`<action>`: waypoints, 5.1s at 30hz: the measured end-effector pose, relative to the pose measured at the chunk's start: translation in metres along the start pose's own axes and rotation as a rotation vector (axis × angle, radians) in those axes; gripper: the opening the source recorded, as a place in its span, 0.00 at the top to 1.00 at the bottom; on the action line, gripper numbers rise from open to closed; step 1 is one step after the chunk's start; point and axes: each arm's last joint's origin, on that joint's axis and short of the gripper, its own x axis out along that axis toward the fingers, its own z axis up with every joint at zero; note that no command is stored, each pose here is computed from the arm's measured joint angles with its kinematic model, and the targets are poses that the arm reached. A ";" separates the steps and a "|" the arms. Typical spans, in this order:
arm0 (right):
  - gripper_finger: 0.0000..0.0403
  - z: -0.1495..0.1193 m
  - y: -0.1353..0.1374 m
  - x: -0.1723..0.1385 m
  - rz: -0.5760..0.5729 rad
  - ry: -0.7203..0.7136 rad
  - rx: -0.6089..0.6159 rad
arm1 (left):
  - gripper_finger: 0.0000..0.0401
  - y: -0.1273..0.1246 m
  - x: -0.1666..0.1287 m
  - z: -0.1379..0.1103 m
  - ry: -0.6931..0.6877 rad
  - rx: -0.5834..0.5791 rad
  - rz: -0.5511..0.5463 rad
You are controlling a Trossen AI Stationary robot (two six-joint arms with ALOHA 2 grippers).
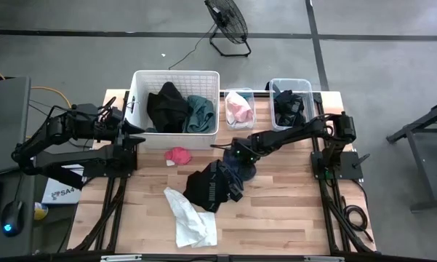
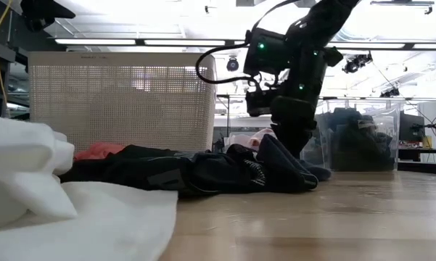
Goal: Pick & Place Cloths
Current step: Put the dark blue sock into the left transparent bin, then put the pink sock into the left transparent bin
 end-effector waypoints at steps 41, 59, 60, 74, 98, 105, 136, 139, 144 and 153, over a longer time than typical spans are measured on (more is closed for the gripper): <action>0.99 0.011 -0.089 -0.226 -0.360 -1.048 0.112 | 0.46 -0.001 0.000 0.008 -0.110 -0.047 0.046; 0.99 0.002 -0.133 -0.229 -0.629 -0.920 0.065 | 0.46 0.001 -0.001 0.009 -0.145 -0.099 0.105; 0.99 0.002 -0.136 -0.228 -0.624 -0.912 0.066 | 0.46 0.001 -0.001 0.009 -0.146 -0.099 0.104; 0.99 0.025 -0.157 -0.167 -0.382 -0.756 0.074 | 0.46 0.000 -0.001 0.014 -0.211 -0.098 0.130; 0.99 0.040 -0.175 -0.047 -0.099 -0.462 0.338 | 0.46 0.000 -0.001 0.014 -0.212 -0.103 0.131; 0.92 0.040 -0.174 -0.055 -0.116 -0.485 0.337 | 0.46 0.000 -0.001 0.014 -0.211 -0.098 0.131; 0.19 0.024 -0.094 -0.172 0.078 -0.787 0.378 | 0.46 -0.003 0.013 0.005 0.067 0.023 -0.074; 0.20 0.019 -0.070 -0.174 0.060 -0.776 0.403 | 0.46 -0.003 0.019 0.004 0.126 0.022 -0.078; 0.21 0.013 -0.035 -0.172 0.034 -0.779 0.436 | 0.46 -0.001 0.027 0.002 0.208 0.002 -0.061; 0.21 -0.004 0.010 -0.165 0.060 -0.730 0.535 | 0.46 0.006 0.034 -0.013 0.293 -0.065 -0.033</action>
